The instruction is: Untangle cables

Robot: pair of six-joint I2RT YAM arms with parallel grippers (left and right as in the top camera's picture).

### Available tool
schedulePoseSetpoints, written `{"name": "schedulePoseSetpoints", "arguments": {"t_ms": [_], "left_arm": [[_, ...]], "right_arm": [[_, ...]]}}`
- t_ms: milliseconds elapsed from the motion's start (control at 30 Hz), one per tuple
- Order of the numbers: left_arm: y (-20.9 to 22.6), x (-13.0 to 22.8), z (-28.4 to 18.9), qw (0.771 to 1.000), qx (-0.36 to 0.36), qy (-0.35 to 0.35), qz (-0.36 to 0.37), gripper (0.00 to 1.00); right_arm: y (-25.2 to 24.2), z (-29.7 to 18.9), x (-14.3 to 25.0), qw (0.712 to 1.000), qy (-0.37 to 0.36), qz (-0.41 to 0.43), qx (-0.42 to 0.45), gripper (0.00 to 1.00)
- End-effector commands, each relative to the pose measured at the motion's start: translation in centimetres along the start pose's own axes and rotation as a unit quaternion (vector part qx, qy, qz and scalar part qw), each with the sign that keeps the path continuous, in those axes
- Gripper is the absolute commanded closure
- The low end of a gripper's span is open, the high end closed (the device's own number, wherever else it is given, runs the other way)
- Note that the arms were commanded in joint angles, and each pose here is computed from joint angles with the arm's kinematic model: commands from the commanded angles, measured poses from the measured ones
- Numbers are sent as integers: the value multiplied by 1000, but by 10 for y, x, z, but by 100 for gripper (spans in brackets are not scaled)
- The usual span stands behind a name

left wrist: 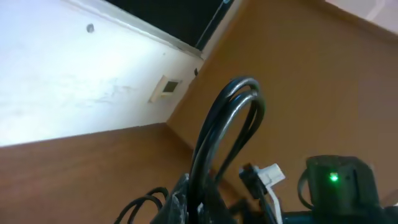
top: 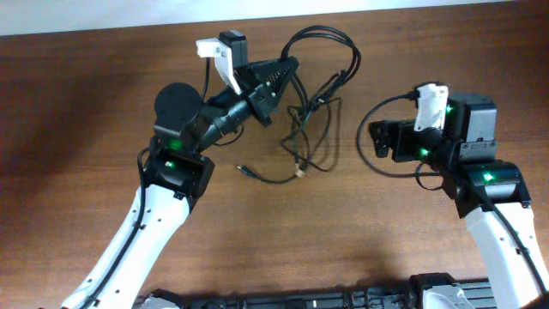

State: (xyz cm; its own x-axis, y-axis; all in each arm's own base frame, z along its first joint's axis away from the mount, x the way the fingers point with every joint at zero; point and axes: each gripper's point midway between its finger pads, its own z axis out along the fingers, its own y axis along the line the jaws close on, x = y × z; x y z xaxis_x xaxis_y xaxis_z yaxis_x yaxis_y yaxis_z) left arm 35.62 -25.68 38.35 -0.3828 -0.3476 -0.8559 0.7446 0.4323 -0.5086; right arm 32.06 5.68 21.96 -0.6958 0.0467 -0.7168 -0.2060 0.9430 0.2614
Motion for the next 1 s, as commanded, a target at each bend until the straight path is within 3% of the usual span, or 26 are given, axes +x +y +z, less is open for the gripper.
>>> {"name": "schedulePoseSetpoints", "arguments": {"t_ms": [0,200,433,700,833,967], "left_arm": [[-27,2,1,996,43,17,-74,100],[-46,26,6,980,66,67,-175,100],[-76,42,2,932,108,135,-318,100],[-78,22,-1,953,135,100,-252,100],[-93,13,-6,938,167,106,-283,100],[-119,-3,-17,935,230,95,-252,100]], "right_arm": [[37,-5,-8,993,-18,-58,-103,9],[52,-9,-16,987,-36,-68,-143,9],[53,-3,-23,984,-47,-74,-154,9],[66,0,-25,977,-42,-51,-205,6],[79,-8,-44,964,-85,-82,-238,6],[75,-3,-58,963,-112,-97,-227,6]]}}
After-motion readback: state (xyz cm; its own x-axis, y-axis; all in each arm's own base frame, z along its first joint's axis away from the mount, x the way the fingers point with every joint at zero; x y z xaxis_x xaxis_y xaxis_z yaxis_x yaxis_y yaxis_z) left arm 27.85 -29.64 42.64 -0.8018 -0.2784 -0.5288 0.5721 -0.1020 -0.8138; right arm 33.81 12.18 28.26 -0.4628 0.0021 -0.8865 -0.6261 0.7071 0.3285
